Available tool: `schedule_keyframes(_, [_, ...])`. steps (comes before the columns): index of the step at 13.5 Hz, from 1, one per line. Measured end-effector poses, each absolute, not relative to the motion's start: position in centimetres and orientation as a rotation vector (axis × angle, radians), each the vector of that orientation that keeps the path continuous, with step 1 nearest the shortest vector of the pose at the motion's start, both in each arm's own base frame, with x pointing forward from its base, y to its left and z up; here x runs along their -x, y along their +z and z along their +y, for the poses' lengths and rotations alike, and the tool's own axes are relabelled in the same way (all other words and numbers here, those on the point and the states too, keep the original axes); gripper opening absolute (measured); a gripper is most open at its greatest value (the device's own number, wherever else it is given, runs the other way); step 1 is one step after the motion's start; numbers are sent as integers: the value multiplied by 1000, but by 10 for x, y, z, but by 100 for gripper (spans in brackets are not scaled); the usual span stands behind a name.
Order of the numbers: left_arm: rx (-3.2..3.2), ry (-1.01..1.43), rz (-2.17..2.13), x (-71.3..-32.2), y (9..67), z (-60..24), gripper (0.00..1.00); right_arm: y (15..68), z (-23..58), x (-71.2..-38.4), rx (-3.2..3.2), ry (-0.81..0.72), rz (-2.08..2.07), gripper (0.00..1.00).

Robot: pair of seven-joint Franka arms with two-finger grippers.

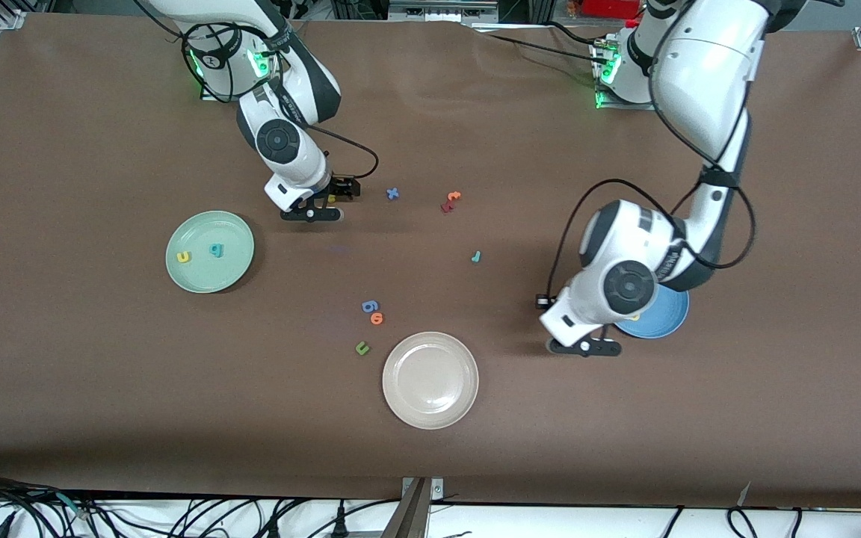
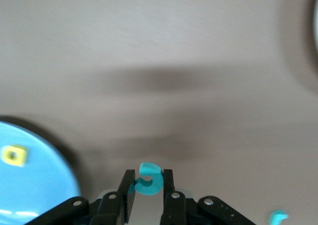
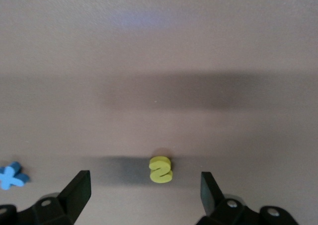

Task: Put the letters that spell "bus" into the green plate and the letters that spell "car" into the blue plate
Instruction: 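Drop the c on the blue plate while the right gripper reaches yellow 2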

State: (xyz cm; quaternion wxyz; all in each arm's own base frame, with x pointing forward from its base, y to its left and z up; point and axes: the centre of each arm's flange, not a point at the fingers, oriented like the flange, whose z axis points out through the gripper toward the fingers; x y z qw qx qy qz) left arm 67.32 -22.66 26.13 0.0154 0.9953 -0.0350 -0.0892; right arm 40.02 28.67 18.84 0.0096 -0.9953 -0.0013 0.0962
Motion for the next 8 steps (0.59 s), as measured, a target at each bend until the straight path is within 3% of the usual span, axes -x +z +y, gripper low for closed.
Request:
schedule_keyframes(3, [-3075,-328,-198,-683,261,-177,27,183,283,-395,3107,294,-19,96])
schedule_keyframes(5, [-3059,-346,-255,-688,264,-145,27,182,283,-395,3108,296,-19,81])
schedule_keyframes(8, [-3050,-379,-282,-692,265,-106,27,176,284,-395,3098,263,-26,78])
